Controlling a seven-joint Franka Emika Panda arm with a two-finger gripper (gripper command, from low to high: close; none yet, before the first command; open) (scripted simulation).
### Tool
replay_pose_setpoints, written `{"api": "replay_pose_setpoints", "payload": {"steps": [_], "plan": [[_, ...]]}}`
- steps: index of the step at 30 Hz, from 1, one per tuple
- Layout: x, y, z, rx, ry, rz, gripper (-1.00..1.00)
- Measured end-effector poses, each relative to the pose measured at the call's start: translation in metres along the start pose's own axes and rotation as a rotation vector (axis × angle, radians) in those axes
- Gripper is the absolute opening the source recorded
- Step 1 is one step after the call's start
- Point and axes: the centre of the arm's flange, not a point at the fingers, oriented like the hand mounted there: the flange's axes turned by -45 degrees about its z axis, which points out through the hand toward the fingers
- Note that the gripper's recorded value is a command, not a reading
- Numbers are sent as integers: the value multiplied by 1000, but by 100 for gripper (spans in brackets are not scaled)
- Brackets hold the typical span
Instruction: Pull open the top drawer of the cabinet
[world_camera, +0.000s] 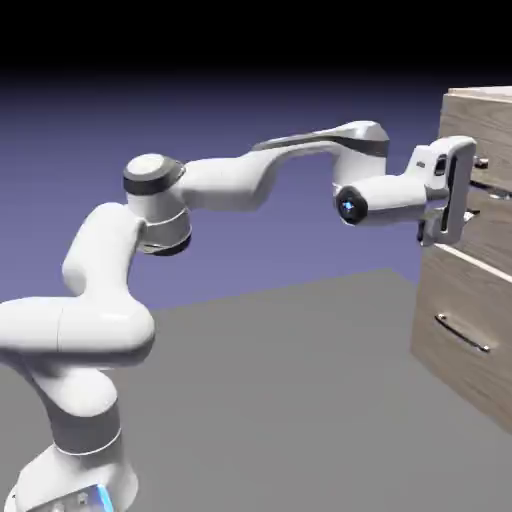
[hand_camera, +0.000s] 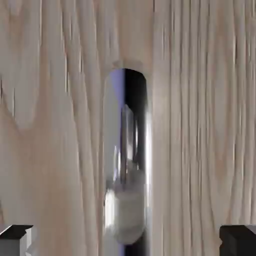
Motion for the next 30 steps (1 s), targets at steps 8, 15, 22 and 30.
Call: {"api": "replay_pose_setpoints", "payload": {"steps": [8,15,22,30], "plan": [[0,0,-61,2,0,0,-100],[0,0,-132,4,1,-2,-100],[0,0,-211,4,1,-2,-100],[0,1,-278,0,-1,-2,100]]}}
